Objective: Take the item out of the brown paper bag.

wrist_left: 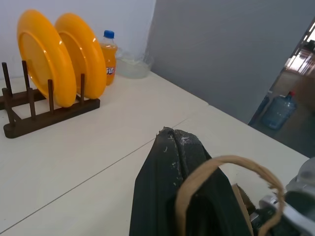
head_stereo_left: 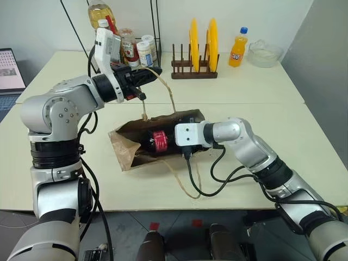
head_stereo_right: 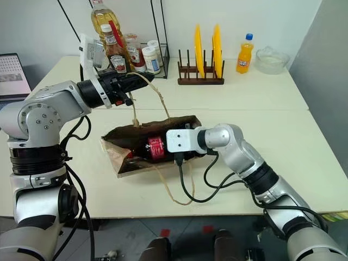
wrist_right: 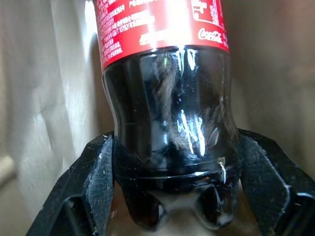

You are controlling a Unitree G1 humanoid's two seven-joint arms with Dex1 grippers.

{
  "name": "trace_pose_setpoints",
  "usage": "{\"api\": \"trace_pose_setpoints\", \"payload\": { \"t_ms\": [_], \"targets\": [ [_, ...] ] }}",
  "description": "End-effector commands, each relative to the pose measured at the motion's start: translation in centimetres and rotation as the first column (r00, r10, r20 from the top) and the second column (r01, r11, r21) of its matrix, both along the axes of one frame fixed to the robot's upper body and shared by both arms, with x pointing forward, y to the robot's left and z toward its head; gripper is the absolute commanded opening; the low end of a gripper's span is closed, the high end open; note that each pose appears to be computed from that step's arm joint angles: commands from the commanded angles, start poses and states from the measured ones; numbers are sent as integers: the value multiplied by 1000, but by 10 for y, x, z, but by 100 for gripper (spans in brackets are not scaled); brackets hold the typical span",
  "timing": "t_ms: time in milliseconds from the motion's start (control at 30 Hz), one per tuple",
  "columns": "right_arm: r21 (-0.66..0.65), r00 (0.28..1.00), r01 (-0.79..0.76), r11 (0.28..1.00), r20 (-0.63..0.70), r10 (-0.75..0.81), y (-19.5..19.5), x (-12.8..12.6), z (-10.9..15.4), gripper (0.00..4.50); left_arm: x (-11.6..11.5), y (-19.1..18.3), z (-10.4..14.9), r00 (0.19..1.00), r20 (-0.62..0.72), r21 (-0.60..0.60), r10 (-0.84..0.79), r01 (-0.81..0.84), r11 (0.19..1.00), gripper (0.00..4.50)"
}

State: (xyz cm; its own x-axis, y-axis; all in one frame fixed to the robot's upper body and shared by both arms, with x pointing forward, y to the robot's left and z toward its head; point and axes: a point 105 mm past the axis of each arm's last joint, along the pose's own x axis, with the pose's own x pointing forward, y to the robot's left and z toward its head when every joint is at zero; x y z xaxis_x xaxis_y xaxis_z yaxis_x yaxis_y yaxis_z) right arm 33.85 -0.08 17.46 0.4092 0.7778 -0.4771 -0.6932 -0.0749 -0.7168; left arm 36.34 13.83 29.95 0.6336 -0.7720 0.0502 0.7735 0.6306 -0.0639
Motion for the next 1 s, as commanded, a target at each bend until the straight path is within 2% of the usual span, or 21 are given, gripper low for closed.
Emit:
{"api": "trace_pose_setpoints", "payload": {
  "t_ms": [33,233,433,633,733,900,1000],
  "targets": [
    [22,999,7,1000,53,-8,-11,-2,24,317,-3,2,12,998,63,10,8,-8,1000,0],
    [67,999,-13,998,32,11,-14,-10,33,317,-1,2,9,998,67,32,17,-19,999,0],
    [263,995,-41,964,-76,63,-16,-23,55,317,4,3,1,997,65,77,41,-46,996,0],
    [336,985,-77,939,-117,123,-25,-33,70,317,8,5,1,995,77,93,60,-68,993,0],
    [404,971,-73,912,-181,158,-34,-42,82,317,11,8,3,994,82,93,76,-84,992,0],
    [510,972,5,860,-203,115,-60,-45,117,317,10,11,1,993,80,97,82,-89,991,0],
    [535,979,95,840,-203,19,-79,-40,131,317,9,11,1,994,75,88,79,-85,992,0]
  ]
}}
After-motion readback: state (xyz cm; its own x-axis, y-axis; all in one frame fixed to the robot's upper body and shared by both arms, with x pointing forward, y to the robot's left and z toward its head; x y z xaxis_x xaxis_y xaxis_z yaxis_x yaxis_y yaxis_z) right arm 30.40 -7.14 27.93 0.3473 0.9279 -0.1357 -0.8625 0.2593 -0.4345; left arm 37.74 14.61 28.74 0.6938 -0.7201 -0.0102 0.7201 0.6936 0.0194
